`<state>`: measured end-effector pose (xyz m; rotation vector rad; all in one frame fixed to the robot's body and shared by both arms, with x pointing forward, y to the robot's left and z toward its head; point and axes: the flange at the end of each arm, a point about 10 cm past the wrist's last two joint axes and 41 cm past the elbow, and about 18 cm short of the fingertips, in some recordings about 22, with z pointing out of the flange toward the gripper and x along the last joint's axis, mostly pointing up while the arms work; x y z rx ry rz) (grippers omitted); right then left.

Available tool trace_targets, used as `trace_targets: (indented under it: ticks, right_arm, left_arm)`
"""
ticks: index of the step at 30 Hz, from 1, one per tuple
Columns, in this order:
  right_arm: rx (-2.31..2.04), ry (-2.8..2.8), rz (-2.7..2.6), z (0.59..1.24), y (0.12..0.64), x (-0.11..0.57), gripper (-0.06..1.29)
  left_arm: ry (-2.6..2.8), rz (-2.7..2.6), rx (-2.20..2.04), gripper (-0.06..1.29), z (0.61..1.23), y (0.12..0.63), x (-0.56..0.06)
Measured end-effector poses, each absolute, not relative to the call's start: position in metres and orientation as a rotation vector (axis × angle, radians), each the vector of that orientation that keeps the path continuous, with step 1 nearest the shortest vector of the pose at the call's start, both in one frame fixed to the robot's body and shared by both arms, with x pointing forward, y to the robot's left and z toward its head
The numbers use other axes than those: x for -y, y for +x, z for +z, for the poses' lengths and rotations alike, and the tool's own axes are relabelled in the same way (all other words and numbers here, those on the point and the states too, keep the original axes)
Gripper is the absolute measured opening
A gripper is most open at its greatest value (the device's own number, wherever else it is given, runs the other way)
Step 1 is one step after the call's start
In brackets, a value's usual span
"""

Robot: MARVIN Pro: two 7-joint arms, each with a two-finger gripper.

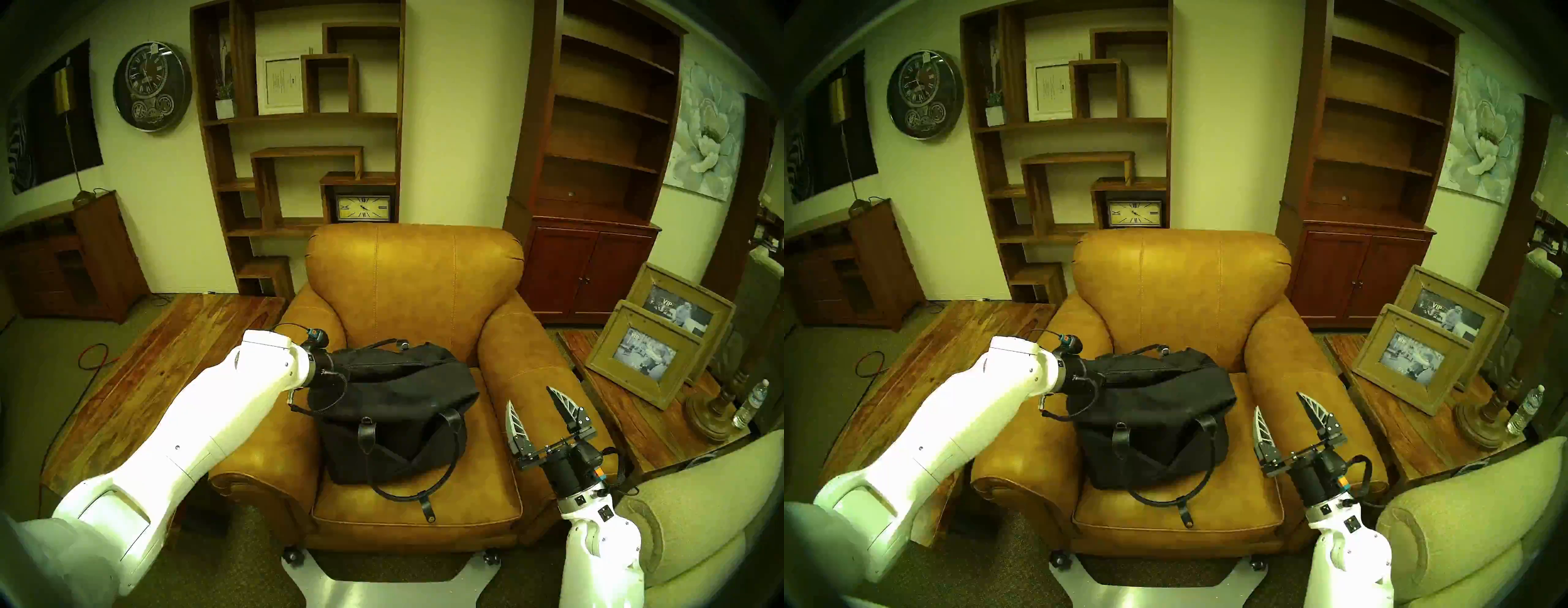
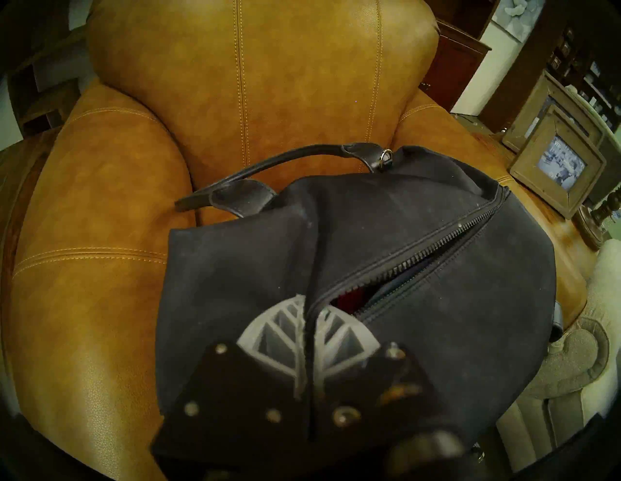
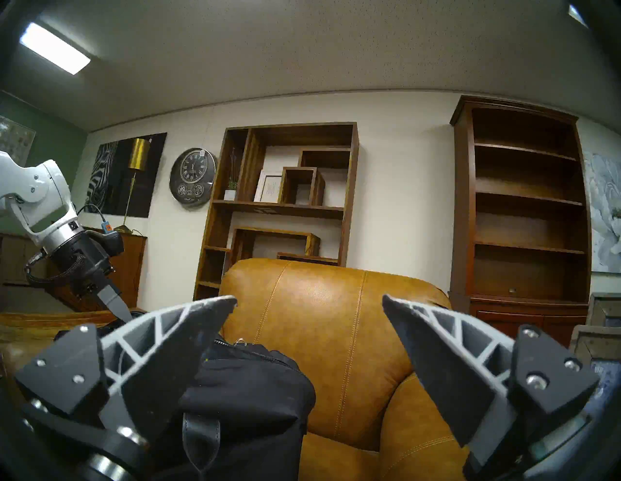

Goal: Open a bag with a zipper

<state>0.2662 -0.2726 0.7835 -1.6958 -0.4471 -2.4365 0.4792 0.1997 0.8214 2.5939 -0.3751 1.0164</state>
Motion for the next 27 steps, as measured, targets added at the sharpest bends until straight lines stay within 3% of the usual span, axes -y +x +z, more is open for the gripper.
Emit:
trace_targets:
  ticks: [5, 13, 17, 27]
  right_arm:
    - [0.447, -1.696, -2.436, 0.784, 0.266, 0.273, 1.23]
    - [0.447, -1.696, -2.436, 0.784, 0.266, 0.273, 1.23]
    - [0.447, -1.696, -2.436, 0.784, 0.266, 0.273, 1.23]
    - [0.447, -1.696, -2.436, 0.784, 0.266, 0.273, 1.23]
  left_arm:
    - [2.586, 1.016, 0.379, 0.02, 0.822, 0.479, -0.200]
    - [2.629, 1.040, 0.423, 0.31, 0.820, 0.473, -0.194]
    - [2.653, 1.044, 0.452, 0.38, 0.813, 0.466, -0.184]
    - [2.721, 1.130, 0.494, 0.38, 0.804, 0.455, -0.167]
